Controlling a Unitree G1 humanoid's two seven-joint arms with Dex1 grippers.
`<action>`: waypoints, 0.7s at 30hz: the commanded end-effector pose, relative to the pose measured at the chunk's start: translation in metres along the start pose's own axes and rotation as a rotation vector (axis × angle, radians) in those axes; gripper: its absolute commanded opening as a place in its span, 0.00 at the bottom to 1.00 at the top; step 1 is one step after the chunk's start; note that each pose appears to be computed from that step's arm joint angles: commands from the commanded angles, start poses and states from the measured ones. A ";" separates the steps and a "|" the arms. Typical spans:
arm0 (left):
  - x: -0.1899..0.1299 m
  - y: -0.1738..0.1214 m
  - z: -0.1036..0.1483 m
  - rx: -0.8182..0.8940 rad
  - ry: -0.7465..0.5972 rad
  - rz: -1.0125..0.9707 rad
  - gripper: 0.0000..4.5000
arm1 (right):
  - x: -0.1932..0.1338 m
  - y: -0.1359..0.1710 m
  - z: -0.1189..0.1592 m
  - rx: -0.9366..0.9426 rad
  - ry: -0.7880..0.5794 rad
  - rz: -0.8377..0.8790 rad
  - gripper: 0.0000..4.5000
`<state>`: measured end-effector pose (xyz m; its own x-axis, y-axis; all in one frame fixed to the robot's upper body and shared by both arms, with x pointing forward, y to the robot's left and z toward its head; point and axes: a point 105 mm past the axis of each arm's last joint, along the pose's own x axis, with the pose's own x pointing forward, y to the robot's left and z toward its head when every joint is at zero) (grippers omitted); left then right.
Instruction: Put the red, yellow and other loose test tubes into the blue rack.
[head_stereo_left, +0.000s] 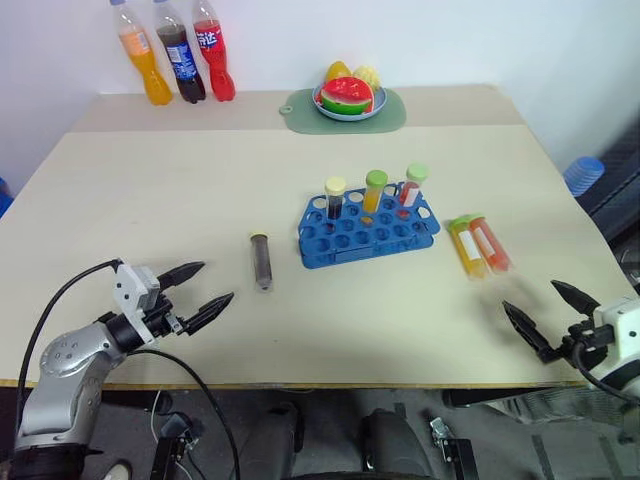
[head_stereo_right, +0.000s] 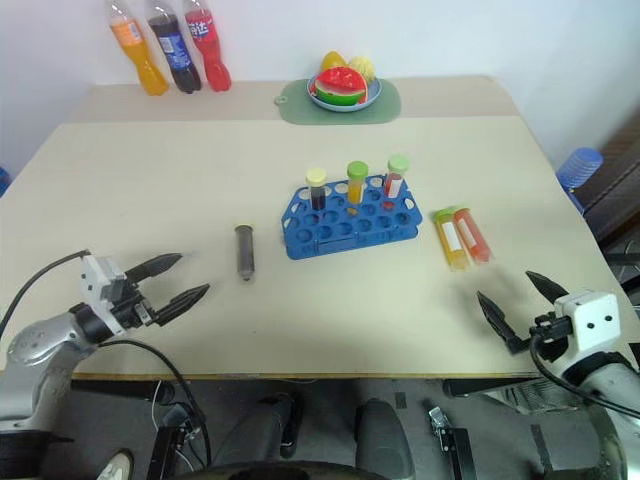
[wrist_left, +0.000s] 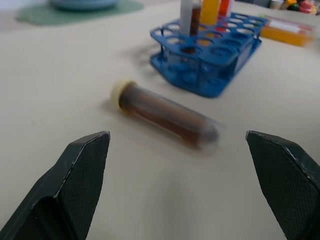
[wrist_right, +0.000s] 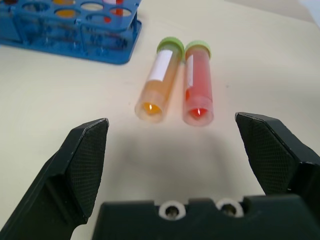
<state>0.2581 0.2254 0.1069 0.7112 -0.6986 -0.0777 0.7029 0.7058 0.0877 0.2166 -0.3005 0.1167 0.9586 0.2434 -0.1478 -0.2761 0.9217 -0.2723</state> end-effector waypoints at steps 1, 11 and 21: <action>-0.006 0.000 0.010 0.022 0.007 -0.011 0.99 | -0.002 -0.005 0.015 -0.028 -0.040 0.014 1.00; 0.005 -0.004 0.022 -0.002 -0.061 -0.043 0.99 | 0.008 -0.007 0.015 -0.004 -0.063 0.004 1.00; 0.029 -0.021 0.047 -0.006 -0.144 -0.164 0.99 | 0.043 -0.030 0.032 0.072 0.030 0.044 1.00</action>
<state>0.2654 0.1928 0.1423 0.6116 -0.7906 0.0288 0.7877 0.6120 0.0705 0.2609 -0.3066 0.1432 0.9481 0.2680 -0.1710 -0.3016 0.9283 -0.2175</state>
